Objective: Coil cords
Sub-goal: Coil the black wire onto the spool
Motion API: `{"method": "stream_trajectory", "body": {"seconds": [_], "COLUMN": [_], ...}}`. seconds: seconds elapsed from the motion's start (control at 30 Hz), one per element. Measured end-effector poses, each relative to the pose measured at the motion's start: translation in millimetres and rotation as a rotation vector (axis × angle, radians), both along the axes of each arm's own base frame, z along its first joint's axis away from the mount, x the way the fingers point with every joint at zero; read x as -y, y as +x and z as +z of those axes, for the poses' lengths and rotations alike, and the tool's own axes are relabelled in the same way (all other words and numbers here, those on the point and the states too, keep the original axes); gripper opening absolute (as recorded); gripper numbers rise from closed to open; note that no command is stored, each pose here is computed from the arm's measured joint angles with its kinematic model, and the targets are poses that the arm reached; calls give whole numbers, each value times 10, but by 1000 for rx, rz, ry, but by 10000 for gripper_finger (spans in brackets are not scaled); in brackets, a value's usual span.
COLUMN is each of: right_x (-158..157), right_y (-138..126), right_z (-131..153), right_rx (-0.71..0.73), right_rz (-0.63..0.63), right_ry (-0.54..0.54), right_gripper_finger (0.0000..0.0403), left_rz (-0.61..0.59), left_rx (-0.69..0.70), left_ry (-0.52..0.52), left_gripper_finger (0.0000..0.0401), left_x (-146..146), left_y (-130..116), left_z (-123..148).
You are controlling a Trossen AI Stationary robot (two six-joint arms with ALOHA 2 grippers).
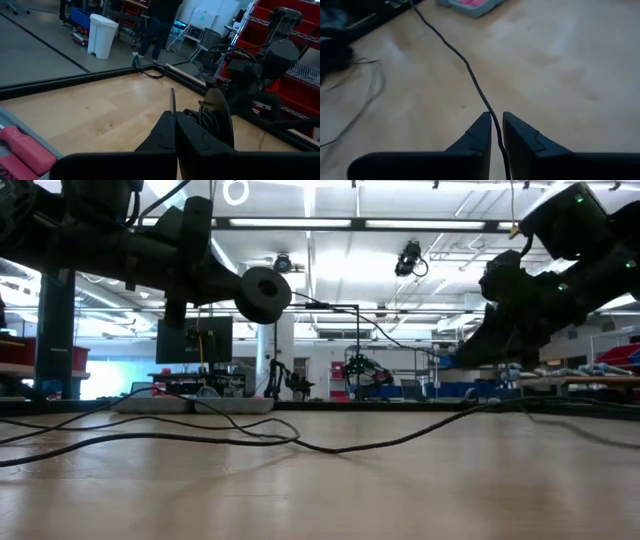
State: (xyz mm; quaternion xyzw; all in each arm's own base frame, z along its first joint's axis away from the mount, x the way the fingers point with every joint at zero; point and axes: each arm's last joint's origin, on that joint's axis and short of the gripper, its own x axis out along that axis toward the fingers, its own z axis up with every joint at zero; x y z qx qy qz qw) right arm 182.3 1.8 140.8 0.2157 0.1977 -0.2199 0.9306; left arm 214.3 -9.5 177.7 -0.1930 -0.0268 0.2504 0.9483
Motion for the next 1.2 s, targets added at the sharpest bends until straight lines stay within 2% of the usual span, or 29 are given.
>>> {"method": "stream_trajectory", "body": {"seconds": [0.07,0.23,0.37,0.47,0.67,0.93,1.07,1.2], "right_x": [7,19,25,9,6,-28,-10,29], "right_y": [5,63,99,108,115,88,47,-56], "right_z": [12,138,244,239,263,175,166,107], "right_rx": [4,129,257,242,288,132,90,-13], "right_rz": [-8,-18,-23,91,84,208,207,167], "right_ry": [-38,-98,-55,-55,9,-165,-170,-108], "right_gripper_finger": [43,38,35,35,34,28,28,39], "left_rz": [0,0,0,0,0,0,0,-1], "left_rx": [0,0,0,0,0,0,0,-1], "left_ry": [0,0,0,0,-1,-1,-1,-1], "left_gripper_finger": [0,0,0,0,0,0,0,0], "left_x": [0,0,0,0,0,0,0,1], "left_y": [0,0,0,0,0,0,0,0], "left_z": [0,0,0,0,-1,-1,-1,-2]}}
